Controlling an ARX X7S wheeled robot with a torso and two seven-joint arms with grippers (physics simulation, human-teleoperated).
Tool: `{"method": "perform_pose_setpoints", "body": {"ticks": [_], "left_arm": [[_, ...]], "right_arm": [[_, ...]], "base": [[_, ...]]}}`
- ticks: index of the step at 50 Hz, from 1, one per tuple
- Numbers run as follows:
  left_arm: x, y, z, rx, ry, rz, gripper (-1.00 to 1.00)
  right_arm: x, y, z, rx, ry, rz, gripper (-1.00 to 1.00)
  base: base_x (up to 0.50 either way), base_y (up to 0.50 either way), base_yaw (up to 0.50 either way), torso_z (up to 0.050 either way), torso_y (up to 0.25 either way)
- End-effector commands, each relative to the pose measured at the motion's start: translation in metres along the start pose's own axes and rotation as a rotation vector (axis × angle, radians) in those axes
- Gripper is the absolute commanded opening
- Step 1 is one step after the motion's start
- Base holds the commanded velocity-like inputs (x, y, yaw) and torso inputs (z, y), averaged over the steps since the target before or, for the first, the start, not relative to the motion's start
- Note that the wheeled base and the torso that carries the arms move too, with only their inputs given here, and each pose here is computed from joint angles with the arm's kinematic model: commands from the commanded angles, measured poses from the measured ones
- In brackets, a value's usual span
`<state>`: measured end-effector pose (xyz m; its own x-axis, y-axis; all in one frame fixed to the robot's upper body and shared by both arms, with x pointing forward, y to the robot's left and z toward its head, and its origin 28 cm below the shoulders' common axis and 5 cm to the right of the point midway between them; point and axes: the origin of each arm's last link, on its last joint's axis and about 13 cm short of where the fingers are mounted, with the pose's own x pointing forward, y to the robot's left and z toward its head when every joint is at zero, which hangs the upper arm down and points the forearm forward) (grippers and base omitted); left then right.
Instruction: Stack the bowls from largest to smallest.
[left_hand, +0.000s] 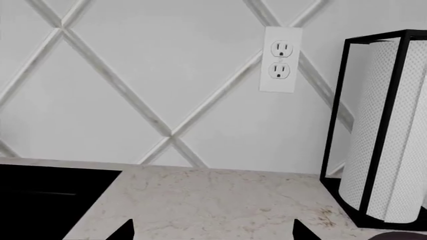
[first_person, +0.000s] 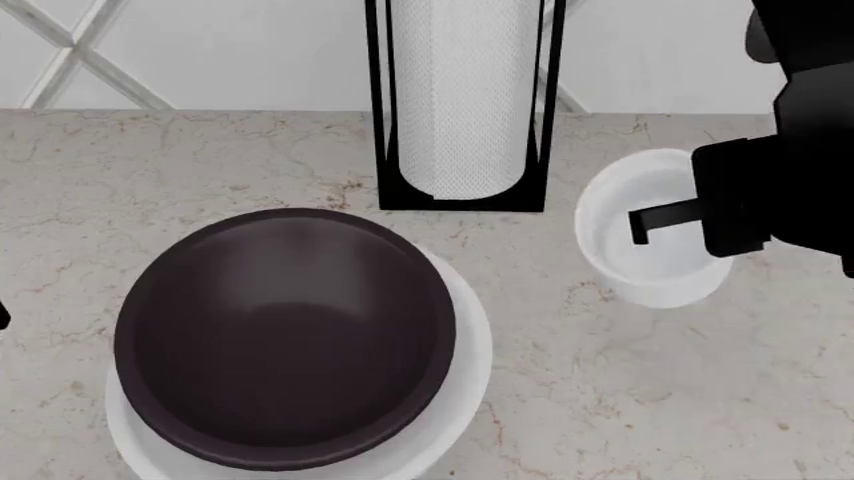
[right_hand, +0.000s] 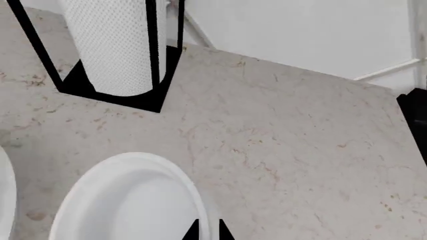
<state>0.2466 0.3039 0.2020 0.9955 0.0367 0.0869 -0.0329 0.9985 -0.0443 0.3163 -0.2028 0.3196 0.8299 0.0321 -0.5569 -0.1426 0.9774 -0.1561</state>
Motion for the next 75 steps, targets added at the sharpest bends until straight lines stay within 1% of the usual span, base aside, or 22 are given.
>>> {"method": "perform_pose_setpoints", "body": {"ticks": [1, 3, 9, 11, 12, 22, 32, 44, 55, 70, 75], "left_arm": [[-0.002, 0.003, 0.000, -0.006, -0.003, 0.007, 1.00], [-0.003, 0.003, 0.000, -0.008, -0.005, 0.008, 1.00], [-0.004, 0.005, 0.001, -0.013, -0.012, 0.012, 1.00], [-0.005, 0.006, 0.001, -0.014, -0.012, 0.016, 1.00], [-0.005, 0.006, 0.000, -0.014, -0.012, 0.018, 1.00], [-0.006, 0.006, 0.002, -0.016, -0.016, 0.016, 1.00], [-0.007, 0.007, 0.003, -0.014, -0.017, 0.020, 1.00], [-0.009, 0.010, 0.003, -0.019, -0.019, 0.029, 1.00], [-0.010, 0.010, 0.004, -0.018, -0.022, 0.032, 1.00], [-0.013, 0.012, 0.004, -0.017, -0.025, 0.039, 1.00], [-0.014, 0.013, 0.004, -0.017, -0.024, 0.042, 1.00]], "right_arm": [[-0.026, 0.014, 0.031, -0.045, -0.146, 0.062, -1.00], [-0.028, 0.015, 0.033, -0.049, -0.153, 0.069, -1.00], [-0.028, 0.029, 0.047, -0.078, -0.190, 0.136, -1.00], [-0.028, 0.035, 0.051, -0.087, -0.202, 0.164, -1.00], [-0.027, 0.040, 0.055, -0.106, -0.206, 0.186, -1.00], [-0.025, 0.053, 0.065, -0.121, -0.227, 0.253, -1.00], [-0.015, 0.066, 0.076, -0.133, -0.241, 0.317, -1.00], [-0.008, 0.081, 0.080, -0.153, -0.236, 0.375, -1.00], [-0.003, 0.097, 0.080, -0.163, -0.236, 0.461, -1.00], [0.008, 0.111, 0.079, -0.172, -0.211, 0.533, -1.00], [0.011, 0.113, 0.076, -0.174, -0.198, 0.544, -1.00]], "base": [[0.00, 0.00, 0.00, 0.000, 0.000], [0.00, 0.00, 0.00, 0.000, 0.005], [0.00, 0.00, 0.00, 0.002, 0.000], [0.00, 0.00, 0.00, 0.000, 0.000], [0.00, 0.00, 0.00, 0.000, 0.000], [0.00, 0.00, 0.00, 0.000, 0.001], [0.00, 0.00, 0.00, 0.001, 0.001], [0.00, 0.00, 0.00, 0.000, 0.001], [0.00, 0.00, 0.00, 0.000, 0.001], [0.00, 0.00, 0.00, 0.001, 0.001], [0.00, 0.00, 0.00, 0.000, 0.000]]}}
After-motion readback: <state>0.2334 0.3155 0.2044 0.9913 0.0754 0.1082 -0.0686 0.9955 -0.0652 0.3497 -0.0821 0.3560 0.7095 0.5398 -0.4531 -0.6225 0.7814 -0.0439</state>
